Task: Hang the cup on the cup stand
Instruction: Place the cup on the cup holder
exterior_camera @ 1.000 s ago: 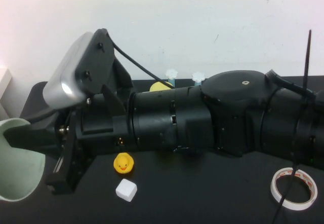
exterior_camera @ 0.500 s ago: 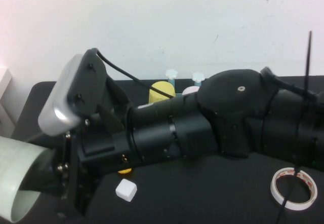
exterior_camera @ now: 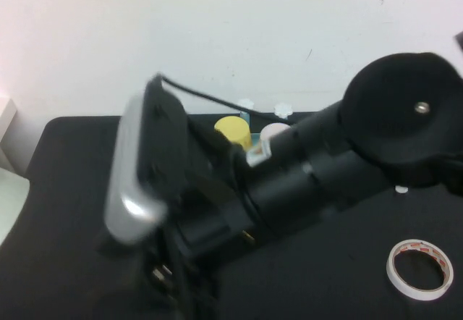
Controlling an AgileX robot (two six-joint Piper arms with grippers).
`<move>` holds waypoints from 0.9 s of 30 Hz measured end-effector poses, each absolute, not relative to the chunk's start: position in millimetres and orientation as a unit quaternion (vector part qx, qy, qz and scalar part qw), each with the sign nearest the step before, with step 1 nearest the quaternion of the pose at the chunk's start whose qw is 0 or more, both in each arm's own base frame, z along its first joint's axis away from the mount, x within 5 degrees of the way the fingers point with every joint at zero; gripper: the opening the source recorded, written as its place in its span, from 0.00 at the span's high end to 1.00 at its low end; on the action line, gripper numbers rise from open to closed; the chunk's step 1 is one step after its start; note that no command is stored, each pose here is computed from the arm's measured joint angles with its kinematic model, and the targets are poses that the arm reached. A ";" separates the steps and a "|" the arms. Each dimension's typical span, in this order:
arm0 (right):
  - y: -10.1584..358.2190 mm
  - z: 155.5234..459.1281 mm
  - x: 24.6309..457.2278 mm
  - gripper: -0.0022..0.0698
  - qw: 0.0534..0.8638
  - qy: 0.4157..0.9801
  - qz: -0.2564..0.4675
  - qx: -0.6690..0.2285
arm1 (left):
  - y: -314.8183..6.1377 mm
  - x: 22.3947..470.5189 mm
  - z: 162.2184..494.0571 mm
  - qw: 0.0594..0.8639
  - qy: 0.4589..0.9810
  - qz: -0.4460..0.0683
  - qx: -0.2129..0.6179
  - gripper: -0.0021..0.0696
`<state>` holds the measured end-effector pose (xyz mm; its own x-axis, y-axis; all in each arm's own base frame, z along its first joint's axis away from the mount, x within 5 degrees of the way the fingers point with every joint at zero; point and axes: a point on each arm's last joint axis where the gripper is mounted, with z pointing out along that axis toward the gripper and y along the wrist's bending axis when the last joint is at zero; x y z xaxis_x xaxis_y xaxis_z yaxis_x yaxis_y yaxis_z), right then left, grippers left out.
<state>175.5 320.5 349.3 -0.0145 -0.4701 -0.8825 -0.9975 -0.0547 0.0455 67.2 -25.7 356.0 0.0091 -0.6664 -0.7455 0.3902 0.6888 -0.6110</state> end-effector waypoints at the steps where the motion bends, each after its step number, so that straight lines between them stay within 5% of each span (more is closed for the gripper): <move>1: 316.1 348.1 172.1 0.46 0.320 0.599 0.377 -0.630 | -25.3 69.2 357.9 0.713 0.599 -0.352 -0.099 0.19; 4: 300.4 341.3 162.6 0.54 0.239 0.618 0.337 -0.669 | -25.3 77.3 363.9 0.742 0.613 -0.269 -0.034 0.19; 8: 274.3 324.3 159.1 0.79 0.110 0.666 0.234 -0.699 | -28.5 98.8 371.4 0.755 0.631 -0.166 0.066 0.19; 12: 255.5 315.7 171.6 0.93 0.085 0.719 0.111 -0.681 | -34.1 132.7 375.9 0.739 0.647 -0.102 0.155 0.20; 18: 221.0 308.0 173.6 0.96 0.098 0.762 -0.004 -0.640 | -49.6 196.0 378.5 0.693 0.667 -0.146 0.231 0.20; 27: 180.2 289.7 148.2 0.96 0.119 0.810 -0.015 -0.574 | -72.9 301.4 384.3 0.650 0.642 -0.249 0.320 0.20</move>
